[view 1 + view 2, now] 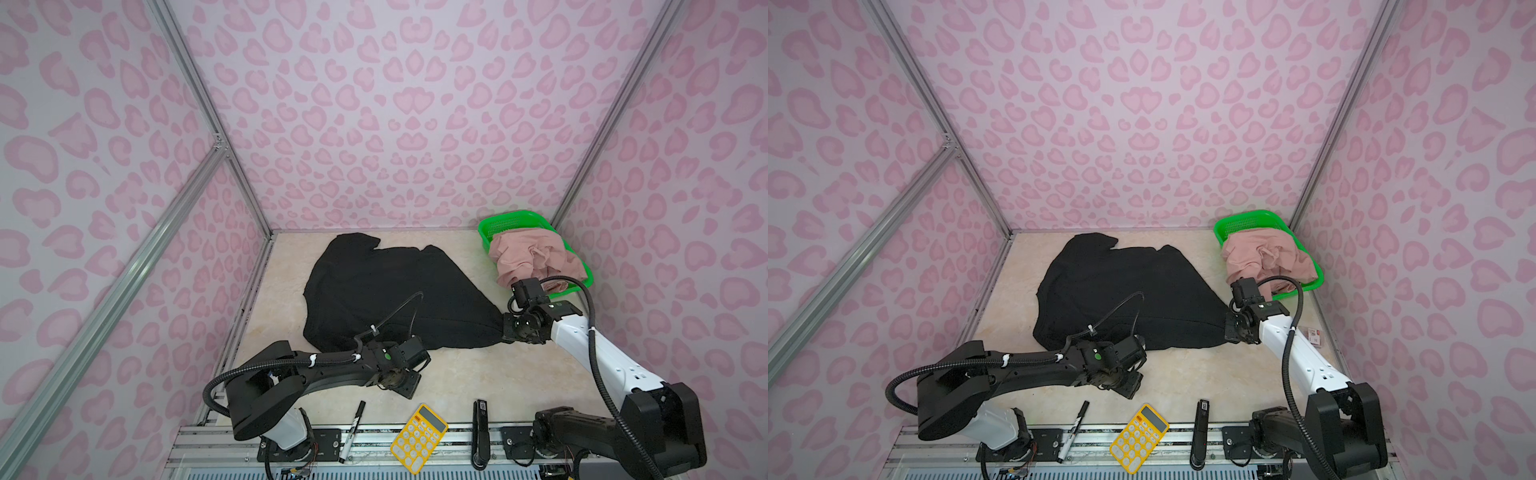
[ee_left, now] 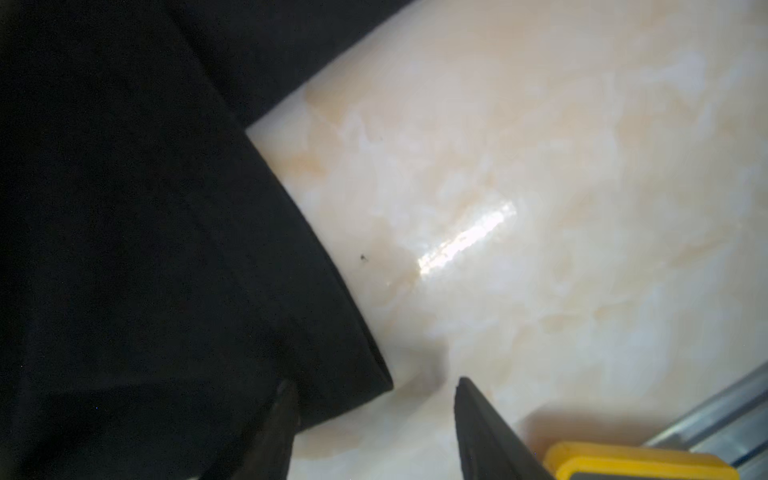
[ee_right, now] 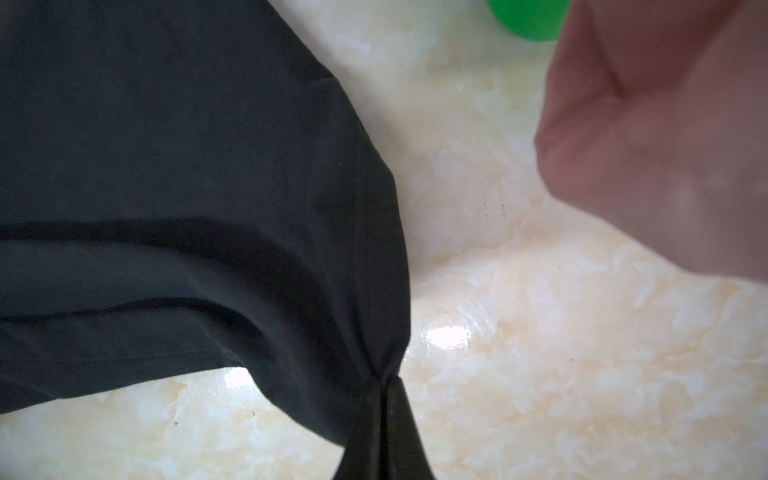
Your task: Fold and stack the mixed laundry pile
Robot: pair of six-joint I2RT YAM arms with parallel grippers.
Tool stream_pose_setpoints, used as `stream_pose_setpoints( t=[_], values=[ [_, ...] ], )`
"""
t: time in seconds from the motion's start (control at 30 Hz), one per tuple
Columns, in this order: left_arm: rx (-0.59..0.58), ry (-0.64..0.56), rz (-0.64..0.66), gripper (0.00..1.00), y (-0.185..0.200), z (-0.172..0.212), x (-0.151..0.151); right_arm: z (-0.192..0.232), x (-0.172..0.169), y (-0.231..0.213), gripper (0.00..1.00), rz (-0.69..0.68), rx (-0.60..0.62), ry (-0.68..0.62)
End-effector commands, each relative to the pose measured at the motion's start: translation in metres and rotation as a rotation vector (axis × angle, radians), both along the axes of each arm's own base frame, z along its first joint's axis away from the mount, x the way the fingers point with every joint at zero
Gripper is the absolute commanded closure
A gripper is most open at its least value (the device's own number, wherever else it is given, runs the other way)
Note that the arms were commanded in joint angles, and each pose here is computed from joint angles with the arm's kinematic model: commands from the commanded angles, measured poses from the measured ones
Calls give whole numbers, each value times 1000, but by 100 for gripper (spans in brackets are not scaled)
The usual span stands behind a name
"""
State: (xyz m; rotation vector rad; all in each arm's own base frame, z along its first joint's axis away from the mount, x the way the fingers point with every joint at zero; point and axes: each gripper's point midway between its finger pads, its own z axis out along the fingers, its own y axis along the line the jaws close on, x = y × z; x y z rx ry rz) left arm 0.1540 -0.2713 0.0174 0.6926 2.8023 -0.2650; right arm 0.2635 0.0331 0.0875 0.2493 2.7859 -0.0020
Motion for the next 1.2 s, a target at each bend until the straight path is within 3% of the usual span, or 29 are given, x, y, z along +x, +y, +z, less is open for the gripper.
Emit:
stream_pose_setpoints(
  t=[0.0,0.17,0.23,0.4,0.6,0.8,1.07,1.17],
  values=[
    [37,-25,99,44,7,-9,9,-1,1,0,100,3,-5,-3],
    [97,2,132,62,17,-28,3,2,1,-1,100,2,-8,-7],
    [126,10,154,76,25,-34,-1,2,0,-3,100,-2,-15,-5],
    [181,9,193,96,44,-38,-5,2,-1,-4,100,-11,-17,-9],
    [197,-4,190,97,50,-23,-5,4,-1,-4,100,-11,-16,-14],
    [162,-99,189,97,53,51,18,10,-3,-2,100,-3,-3,-25],
    [-106,-226,411,97,112,164,78,32,-4,15,100,59,88,-58],
    [-200,-341,472,97,137,205,114,49,23,31,100,131,116,-136]
  ],
)
